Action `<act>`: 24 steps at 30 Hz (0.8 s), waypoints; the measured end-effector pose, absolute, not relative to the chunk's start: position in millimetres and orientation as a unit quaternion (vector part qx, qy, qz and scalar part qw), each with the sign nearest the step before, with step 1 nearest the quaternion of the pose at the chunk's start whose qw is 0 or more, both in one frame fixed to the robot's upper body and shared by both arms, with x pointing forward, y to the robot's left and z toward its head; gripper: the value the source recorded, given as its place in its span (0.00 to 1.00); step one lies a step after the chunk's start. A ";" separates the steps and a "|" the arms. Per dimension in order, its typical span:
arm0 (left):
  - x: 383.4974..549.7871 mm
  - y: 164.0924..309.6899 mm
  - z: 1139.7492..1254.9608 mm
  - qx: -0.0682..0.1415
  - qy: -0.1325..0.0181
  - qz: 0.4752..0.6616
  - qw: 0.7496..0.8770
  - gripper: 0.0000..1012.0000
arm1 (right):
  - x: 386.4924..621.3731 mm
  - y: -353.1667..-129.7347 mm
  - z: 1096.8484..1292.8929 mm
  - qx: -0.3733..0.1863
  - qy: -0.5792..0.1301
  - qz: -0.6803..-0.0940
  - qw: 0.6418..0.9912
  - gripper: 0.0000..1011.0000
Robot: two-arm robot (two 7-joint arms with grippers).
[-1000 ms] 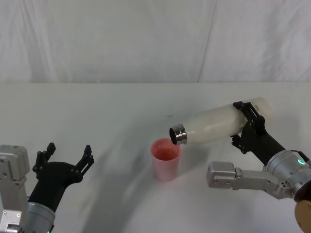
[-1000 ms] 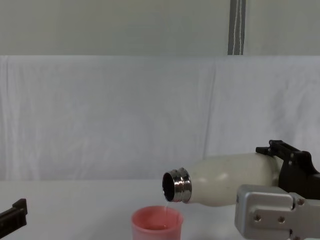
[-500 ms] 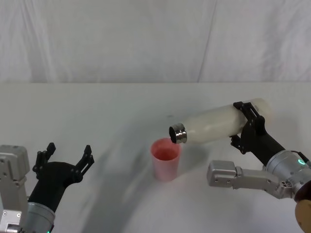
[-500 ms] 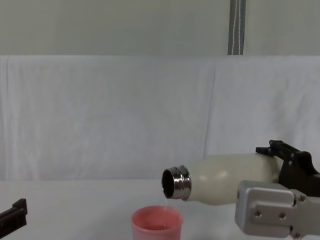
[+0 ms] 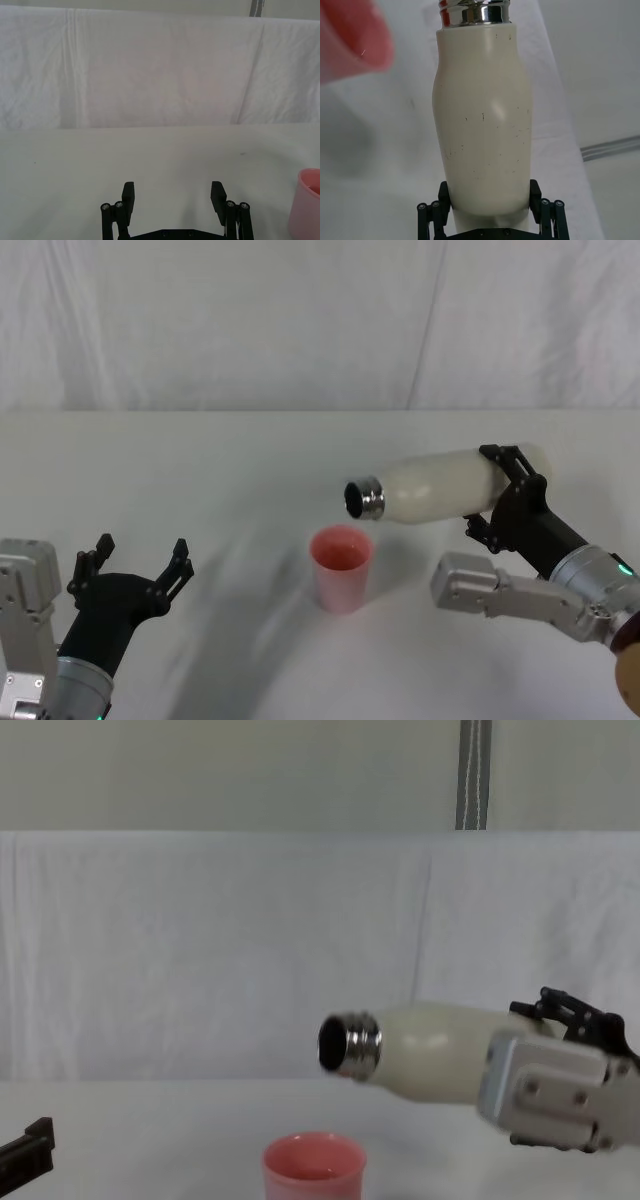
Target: Grasp the thermos with one hand and pour water into the cup lid.
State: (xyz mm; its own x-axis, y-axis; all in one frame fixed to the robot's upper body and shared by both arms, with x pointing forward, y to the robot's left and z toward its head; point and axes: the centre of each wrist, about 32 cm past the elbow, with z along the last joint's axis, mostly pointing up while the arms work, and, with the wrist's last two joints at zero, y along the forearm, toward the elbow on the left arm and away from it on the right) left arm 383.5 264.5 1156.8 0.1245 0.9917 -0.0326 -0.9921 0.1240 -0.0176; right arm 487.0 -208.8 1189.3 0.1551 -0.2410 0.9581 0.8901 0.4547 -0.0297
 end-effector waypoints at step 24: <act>383.5 264.5 1156.8 -0.017 0.006 0.662 0.750 0.99 | 481.0 -228.7 1191.8 -0.144 -0.283 -0.493 0.810 0.94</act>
